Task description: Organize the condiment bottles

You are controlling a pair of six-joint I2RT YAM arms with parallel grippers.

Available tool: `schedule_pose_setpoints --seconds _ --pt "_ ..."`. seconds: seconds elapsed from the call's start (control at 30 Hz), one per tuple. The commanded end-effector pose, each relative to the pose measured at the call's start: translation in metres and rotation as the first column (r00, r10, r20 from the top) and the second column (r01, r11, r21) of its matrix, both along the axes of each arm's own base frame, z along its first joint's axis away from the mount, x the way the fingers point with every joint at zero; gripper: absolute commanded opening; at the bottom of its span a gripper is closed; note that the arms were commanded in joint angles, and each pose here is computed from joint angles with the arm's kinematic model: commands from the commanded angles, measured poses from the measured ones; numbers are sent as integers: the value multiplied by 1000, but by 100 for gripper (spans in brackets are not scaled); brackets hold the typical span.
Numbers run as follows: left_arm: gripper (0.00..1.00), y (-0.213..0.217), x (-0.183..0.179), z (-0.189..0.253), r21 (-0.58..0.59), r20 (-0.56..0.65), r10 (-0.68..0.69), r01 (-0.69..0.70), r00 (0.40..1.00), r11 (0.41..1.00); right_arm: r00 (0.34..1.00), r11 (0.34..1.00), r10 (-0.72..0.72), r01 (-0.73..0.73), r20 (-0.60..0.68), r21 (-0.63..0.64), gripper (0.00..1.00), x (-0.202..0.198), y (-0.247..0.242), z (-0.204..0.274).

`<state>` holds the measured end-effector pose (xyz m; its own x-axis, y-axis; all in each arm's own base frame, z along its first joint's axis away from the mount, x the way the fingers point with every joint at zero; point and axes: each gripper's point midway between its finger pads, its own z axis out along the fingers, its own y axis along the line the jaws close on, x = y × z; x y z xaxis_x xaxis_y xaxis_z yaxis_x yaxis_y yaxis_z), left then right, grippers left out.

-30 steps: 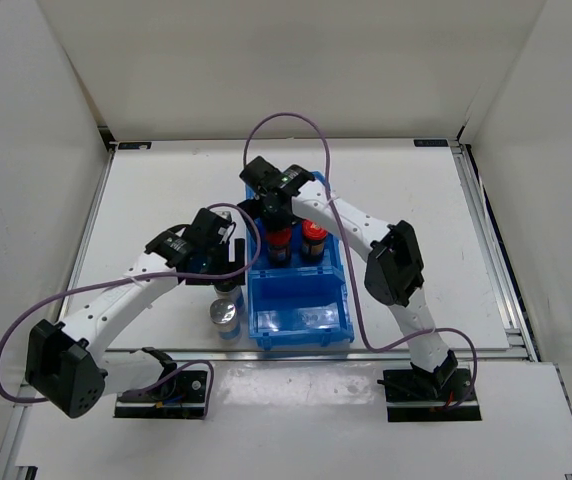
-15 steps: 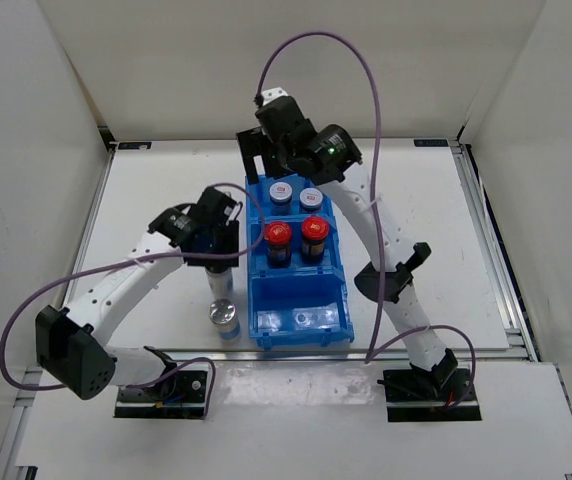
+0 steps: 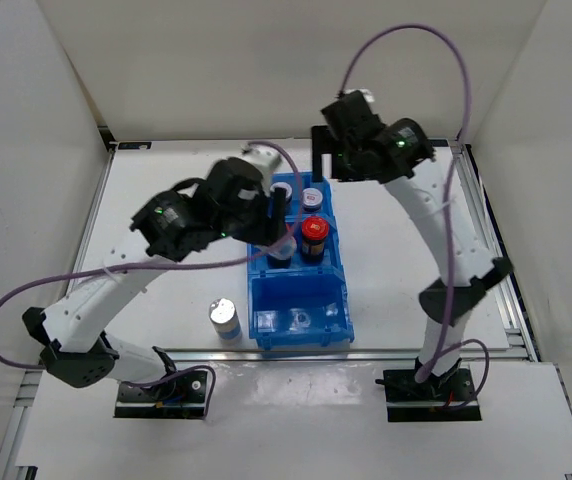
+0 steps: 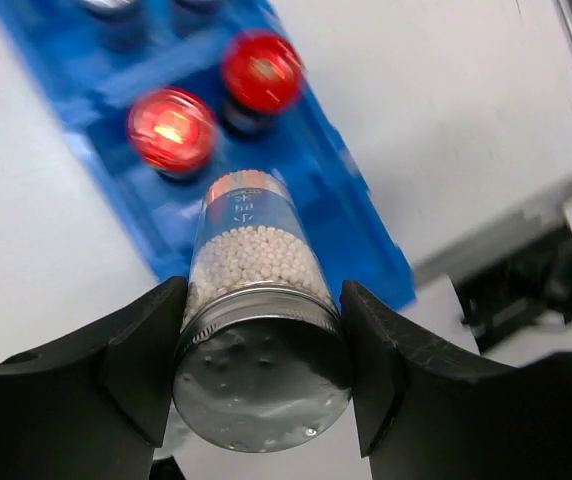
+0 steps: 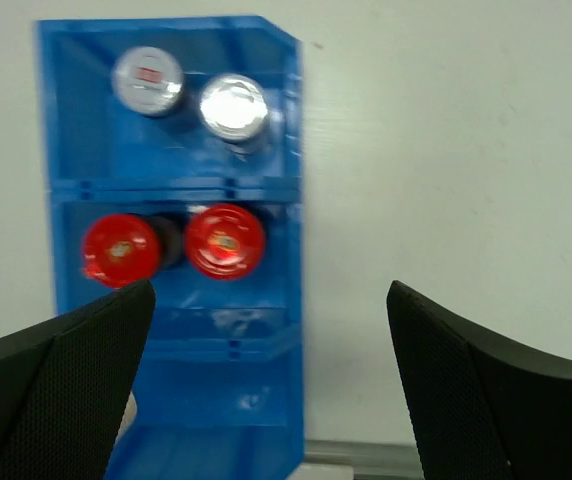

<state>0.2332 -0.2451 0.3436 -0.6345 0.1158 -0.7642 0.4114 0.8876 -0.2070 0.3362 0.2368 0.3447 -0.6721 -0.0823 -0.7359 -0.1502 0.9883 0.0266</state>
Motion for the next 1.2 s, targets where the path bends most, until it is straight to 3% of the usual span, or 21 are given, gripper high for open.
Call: schedule_pose_setpoints --seconds 0.0,0.2,0.53,0.57,0.67,0.7,0.8,0.87,0.97,1.07,1.17 --pt "11 -47 -19 -26 -30 -45 -126 125 991 992 970 980 -172 150 -171 -134 100 -45 -82 -29" --pt "11 -102 -33 -93 25 -81 -222 225 972 974 965 971 -226 235 -134 50 100 -64 -129 -12" --pt "11 -139 -22 -169 136 -151 -239 259 959 956 976 985 -172 174 -134 0 100 -73 -138 -8" --pt "14 -140 -21 -173 143 -156 -237 260 959 955 976 986 -166 168 -138 6 100 -74 -136 -8" --pt "53 -144 -18 -179 144 -155 -225 247 962 958 981 990 -135 139 -140 17 100 -77 -134 -6" --pt "74 -143 -16 -179 149 -149 -218 240 964 959 980 991 -129 131 -151 2 100 -78 -134 -11" --pt "100 -143 -9 -164 159 -113 -206 222 972 962 984 994 -108 107 -139 -12 100 -78 -136 -14" --pt "100 -129 -7 -154 219 -113 -169 191 979 957 987 995 -99 99 -125 -2 100 -74 -135 -12" --pt "100 -120 6 -99 221 -26 -113 116 993 968 989 995 -95 98 -117 15 100 -75 -138 -7" --pt "100 -81 5 -49 229 38 -12 3 999 973 988 997 -69 73 -137 22 100 -81 -136 -14" --pt "100 -29 -19 -55 242 -20 113 -104 993 965 974 997 -35 50 -224 59 100 -92 -125 -40"
